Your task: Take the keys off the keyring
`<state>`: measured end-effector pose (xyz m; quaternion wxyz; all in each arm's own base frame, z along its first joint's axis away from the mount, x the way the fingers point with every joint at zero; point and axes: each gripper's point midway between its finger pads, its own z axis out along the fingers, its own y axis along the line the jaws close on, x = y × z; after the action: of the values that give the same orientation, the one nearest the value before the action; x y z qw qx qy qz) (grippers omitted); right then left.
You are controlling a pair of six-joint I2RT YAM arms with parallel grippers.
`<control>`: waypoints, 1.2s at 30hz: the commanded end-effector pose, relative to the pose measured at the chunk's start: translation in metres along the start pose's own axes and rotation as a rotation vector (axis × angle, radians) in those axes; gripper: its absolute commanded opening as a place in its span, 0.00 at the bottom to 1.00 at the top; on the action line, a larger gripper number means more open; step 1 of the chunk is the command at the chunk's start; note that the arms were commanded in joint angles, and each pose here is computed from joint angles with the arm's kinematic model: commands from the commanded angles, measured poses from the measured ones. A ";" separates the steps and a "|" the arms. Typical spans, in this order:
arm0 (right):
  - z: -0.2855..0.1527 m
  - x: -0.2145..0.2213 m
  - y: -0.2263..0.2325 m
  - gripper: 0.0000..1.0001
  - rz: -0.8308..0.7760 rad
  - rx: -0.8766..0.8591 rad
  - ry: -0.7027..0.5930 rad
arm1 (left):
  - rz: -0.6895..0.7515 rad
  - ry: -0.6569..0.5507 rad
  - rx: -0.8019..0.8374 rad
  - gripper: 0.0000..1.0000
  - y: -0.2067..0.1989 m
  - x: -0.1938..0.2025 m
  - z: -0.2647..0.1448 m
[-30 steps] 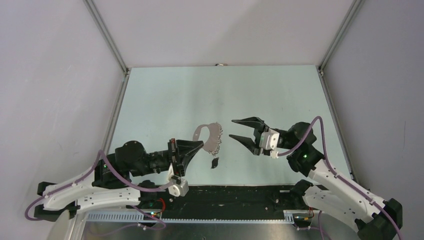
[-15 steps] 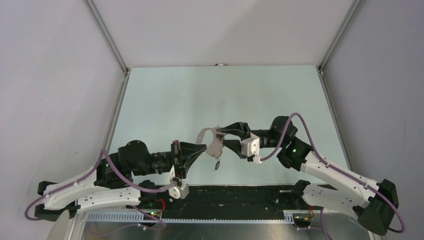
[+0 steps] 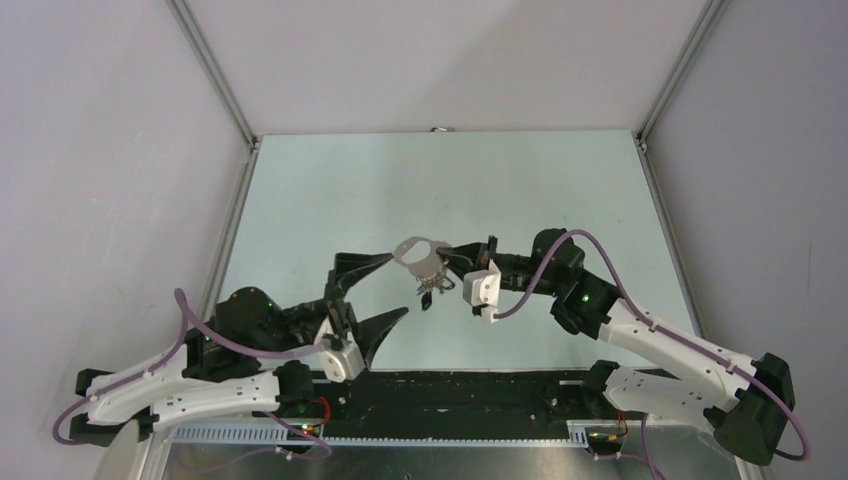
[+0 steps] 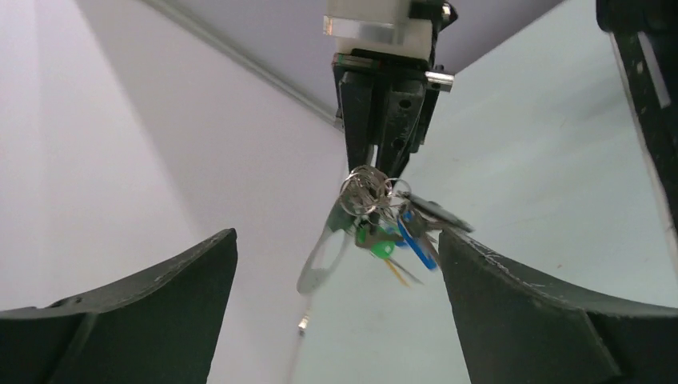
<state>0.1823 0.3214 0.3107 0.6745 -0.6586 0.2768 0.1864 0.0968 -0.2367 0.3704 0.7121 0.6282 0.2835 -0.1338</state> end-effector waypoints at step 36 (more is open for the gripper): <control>-0.030 0.021 -0.094 0.00 -0.342 0.053 0.524 | -1.119 0.022 -0.615 1.00 -0.022 0.078 -0.032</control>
<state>0.2590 0.2884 0.3233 0.5678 -0.7380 0.3500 -0.1025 0.1425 -0.1954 0.2898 0.6615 0.1611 0.6334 -0.3678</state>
